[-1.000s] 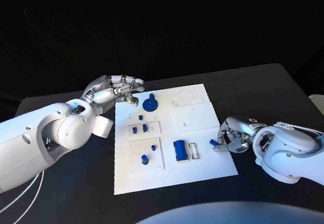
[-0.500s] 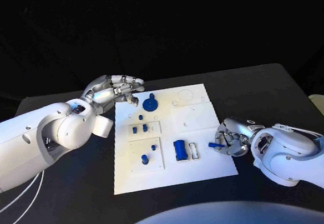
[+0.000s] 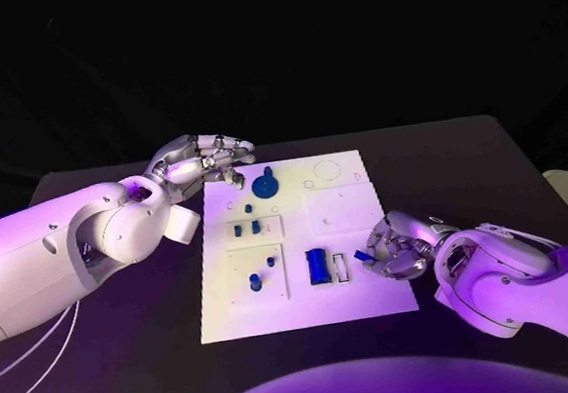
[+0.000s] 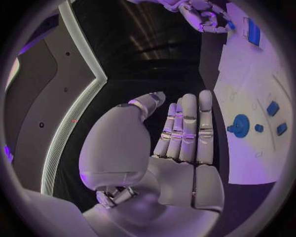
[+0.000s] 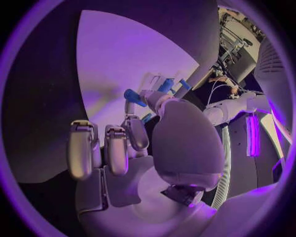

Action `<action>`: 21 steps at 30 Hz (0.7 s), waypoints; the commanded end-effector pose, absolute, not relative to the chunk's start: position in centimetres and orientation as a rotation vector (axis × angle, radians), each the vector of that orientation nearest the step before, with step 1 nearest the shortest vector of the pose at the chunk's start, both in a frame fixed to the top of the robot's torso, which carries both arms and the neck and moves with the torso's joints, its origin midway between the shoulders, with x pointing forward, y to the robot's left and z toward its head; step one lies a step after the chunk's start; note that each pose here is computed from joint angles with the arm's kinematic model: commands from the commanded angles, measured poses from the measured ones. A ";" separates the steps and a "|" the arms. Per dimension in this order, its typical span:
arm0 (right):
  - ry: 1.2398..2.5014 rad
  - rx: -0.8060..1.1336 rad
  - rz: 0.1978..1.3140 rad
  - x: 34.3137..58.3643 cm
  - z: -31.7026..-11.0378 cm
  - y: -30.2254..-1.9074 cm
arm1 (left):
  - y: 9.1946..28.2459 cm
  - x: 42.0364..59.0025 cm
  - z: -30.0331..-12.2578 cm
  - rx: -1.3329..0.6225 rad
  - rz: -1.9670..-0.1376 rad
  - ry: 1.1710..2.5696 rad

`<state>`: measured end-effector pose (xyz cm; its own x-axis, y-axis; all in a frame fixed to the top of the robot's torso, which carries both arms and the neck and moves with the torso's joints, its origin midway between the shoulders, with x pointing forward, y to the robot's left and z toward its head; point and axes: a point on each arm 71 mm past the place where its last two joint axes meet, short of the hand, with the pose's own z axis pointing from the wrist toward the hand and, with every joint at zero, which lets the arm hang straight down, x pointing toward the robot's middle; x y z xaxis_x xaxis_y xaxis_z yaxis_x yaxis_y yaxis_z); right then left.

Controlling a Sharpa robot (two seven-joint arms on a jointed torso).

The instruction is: Assemble the parts on the task board

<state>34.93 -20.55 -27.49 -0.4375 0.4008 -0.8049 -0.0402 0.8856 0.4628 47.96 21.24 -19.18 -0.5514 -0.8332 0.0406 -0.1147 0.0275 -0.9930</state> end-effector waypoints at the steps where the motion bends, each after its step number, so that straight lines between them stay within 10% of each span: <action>1: 1.992 0.331 0.549 34.8 -27.6 -20.1 | 21.1 47.9 -19.1 -0.959 -1.598 1.731; 21: 2.053 0.336 0.567 35.4 -28.5 -18.1 | 20.8 47.8 -19.1 -0.950 -1.605 1.740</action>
